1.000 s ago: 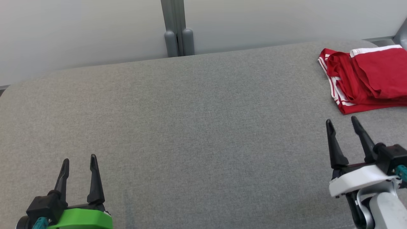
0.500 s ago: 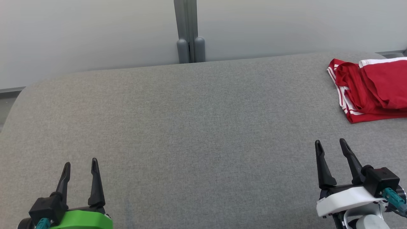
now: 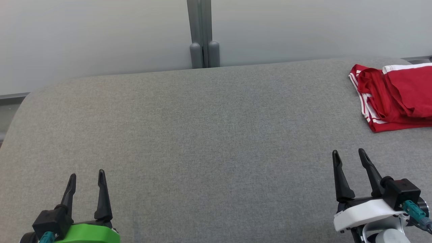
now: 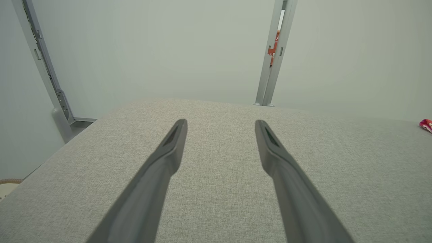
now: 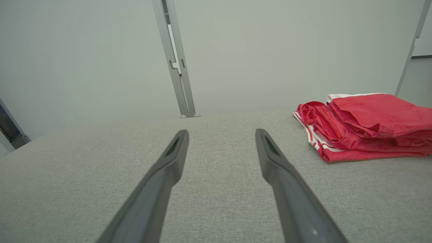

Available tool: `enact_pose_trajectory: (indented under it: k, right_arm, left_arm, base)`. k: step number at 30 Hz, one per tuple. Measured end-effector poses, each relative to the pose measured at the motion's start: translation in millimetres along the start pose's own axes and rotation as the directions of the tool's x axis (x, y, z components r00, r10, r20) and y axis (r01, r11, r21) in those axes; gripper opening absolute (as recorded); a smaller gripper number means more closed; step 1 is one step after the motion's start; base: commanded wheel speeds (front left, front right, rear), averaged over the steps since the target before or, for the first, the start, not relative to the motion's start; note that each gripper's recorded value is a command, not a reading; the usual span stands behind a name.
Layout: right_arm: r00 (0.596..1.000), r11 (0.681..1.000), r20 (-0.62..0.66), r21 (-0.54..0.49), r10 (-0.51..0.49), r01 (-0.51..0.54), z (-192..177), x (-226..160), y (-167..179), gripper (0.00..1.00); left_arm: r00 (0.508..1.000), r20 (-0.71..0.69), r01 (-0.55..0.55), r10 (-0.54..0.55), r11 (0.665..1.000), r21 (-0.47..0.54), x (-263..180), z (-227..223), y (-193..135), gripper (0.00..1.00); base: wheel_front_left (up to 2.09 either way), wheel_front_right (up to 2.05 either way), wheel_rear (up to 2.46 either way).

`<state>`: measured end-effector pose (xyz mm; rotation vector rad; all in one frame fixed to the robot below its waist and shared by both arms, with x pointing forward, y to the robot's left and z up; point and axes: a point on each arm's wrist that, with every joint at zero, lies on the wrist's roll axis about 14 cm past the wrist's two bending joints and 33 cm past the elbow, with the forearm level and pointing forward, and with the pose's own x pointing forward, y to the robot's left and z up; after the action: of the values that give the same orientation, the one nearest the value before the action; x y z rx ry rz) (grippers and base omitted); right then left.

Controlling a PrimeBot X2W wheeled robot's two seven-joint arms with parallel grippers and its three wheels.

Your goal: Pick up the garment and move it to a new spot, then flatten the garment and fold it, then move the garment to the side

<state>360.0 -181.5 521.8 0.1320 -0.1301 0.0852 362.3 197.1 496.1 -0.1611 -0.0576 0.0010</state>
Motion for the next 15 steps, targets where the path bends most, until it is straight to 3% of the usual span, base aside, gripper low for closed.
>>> enact_pose_trajectory:
  k: [6, 7, 15]
  right_arm:
    - [1.0, 1.0, -0.005, 0.002, 0.005, -0.005, -2, 0, 2, 1.0]
    - [1.0, 1.0, -0.008, 0.003, 0.005, -0.005, -3, -1, 2, 0.0]
    - [0.996, 0.997, -0.082, 0.072, -0.022, 0.028, -25, -10, 0, 0.0]
  left_arm:
    - [1.0, 0.003, -0.001, 0.001, 1.0, -0.01, 0, 1, 0, 1.0]
    - [1.0, 0.001, -0.002, 0.002, 1.0, -0.013, 0, 0, 0, 0.0]
    - [0.996, -0.08, -0.033, 0.026, 0.996, -0.077, -7, -22, 2, 0.0]
  base:
    - [0.0, 0.0, 0.0]
    - [0.0, 0.0, 0.0]
    - [0.0, 0.0, 0.0]
